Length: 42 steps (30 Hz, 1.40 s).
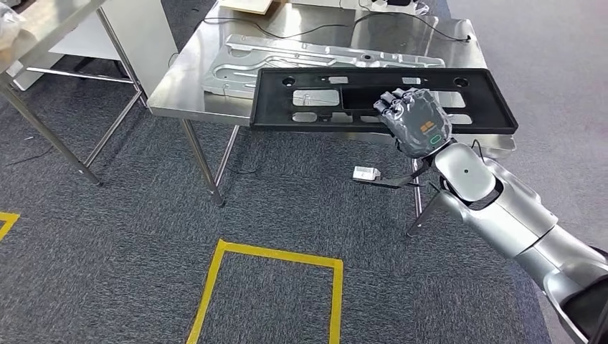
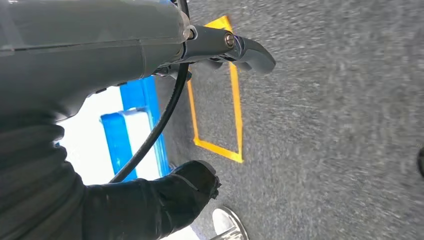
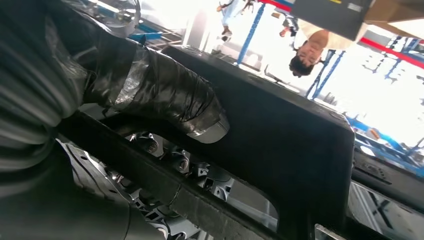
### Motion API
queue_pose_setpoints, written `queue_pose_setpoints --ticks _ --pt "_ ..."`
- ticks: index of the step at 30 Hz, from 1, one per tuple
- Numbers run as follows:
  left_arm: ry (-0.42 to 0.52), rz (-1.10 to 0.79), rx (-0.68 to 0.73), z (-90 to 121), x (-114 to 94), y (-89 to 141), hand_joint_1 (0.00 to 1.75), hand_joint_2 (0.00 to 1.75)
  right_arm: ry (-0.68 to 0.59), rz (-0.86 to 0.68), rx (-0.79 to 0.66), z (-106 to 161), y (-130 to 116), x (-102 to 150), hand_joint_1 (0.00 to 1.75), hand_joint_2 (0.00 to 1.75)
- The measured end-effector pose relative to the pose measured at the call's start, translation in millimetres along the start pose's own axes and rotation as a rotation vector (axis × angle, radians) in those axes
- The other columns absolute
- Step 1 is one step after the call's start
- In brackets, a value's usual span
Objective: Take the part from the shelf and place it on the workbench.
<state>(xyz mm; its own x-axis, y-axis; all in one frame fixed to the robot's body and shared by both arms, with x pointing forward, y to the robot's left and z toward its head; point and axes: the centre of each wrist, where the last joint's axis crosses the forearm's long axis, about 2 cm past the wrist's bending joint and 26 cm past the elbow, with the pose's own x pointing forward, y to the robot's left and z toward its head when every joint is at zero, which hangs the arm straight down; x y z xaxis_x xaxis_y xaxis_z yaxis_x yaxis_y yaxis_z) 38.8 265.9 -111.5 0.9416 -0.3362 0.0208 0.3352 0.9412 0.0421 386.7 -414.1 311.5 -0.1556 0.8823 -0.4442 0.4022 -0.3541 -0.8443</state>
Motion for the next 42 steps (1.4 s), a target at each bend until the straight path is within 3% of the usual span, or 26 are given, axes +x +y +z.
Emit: queue_pose_setpoints --ticks 42 --pt "-0.013 -0.002 -0.008 0 1 -3 0.00 1.75 -0.002 -0.025 0.025 4 10 5 1.75 1.75"
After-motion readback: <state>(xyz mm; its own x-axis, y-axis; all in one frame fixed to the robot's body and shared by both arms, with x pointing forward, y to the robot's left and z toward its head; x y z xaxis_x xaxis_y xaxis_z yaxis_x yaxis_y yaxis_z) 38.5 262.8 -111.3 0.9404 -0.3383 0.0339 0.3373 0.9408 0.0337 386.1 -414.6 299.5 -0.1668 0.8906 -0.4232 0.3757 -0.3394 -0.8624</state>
